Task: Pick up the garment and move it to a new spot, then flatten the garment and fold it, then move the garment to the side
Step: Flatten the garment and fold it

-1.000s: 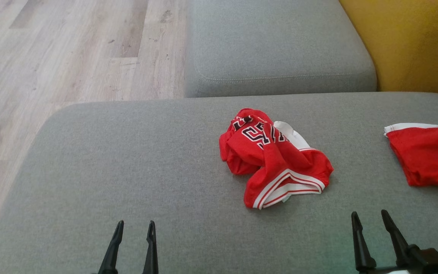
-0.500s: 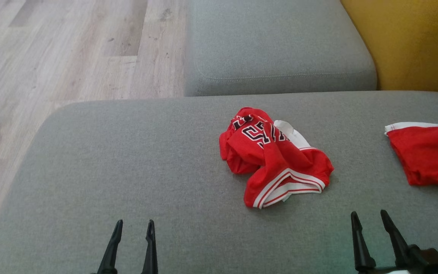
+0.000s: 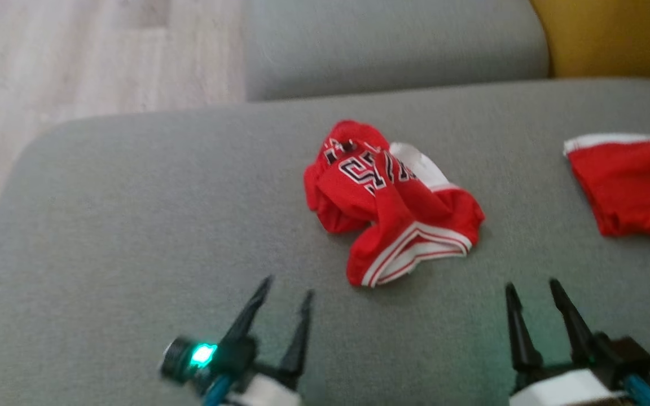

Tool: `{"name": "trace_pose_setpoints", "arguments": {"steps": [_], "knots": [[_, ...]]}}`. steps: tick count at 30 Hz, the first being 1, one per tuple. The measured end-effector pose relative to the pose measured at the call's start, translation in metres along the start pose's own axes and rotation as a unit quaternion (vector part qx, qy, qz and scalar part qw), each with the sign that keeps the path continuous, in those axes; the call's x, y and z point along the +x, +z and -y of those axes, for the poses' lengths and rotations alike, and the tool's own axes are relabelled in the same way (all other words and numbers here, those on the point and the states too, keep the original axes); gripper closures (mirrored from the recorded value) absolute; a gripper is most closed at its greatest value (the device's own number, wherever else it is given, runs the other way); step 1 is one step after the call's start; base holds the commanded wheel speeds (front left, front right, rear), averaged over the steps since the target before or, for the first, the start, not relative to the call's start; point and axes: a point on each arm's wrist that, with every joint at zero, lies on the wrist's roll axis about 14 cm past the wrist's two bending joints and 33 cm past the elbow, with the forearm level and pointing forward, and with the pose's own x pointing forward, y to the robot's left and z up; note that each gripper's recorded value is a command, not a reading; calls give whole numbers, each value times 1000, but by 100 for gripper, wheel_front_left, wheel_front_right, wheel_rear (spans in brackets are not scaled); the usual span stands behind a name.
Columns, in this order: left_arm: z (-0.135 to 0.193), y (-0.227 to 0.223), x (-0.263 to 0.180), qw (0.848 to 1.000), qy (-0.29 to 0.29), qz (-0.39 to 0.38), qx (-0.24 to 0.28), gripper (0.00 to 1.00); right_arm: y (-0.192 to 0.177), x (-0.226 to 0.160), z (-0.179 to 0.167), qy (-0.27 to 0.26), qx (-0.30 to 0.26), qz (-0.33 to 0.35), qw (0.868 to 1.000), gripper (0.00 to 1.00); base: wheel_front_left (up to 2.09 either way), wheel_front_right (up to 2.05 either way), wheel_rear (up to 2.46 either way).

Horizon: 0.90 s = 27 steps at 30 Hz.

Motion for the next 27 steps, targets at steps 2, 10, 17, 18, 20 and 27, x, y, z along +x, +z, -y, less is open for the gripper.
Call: {"name": "trace_pose_setpoints", "arguments": {"steps": [2, 10, 17, 18, 20, 27], "knots": [[7, -3, 9, 1000, -21, -7, 6, 0, 0, 4, -1, 1, 1, -1, 1000, 0, 0, 0, 0], [52, -40, 67, 983, -162, -70, 52, 0, 2, 37, 16, -19, 0, -2, 1000, 0, 0, 0, 0], [84, -79, 80, 963, -231, -124, 57, 0, -9, 33, 38, -56, -1, -22, 998, 0, 0, 0, 0], [85, -84, 82, 961, -234, -132, 58, 16, -11, 31, 41, -62, -1, -25, 998, 0, 0, 0, 0], [87, -88, 89, 960, -235, -138, 59, 80, -12, 28, 47, -72, -3, -28, 997, 0, 0, 0, 0], [138, -15, 110, 954, -297, -27, 34, 100, -2, 18, 60, -96, 2, -13, 995, 0, 0, 0, 0]]}}
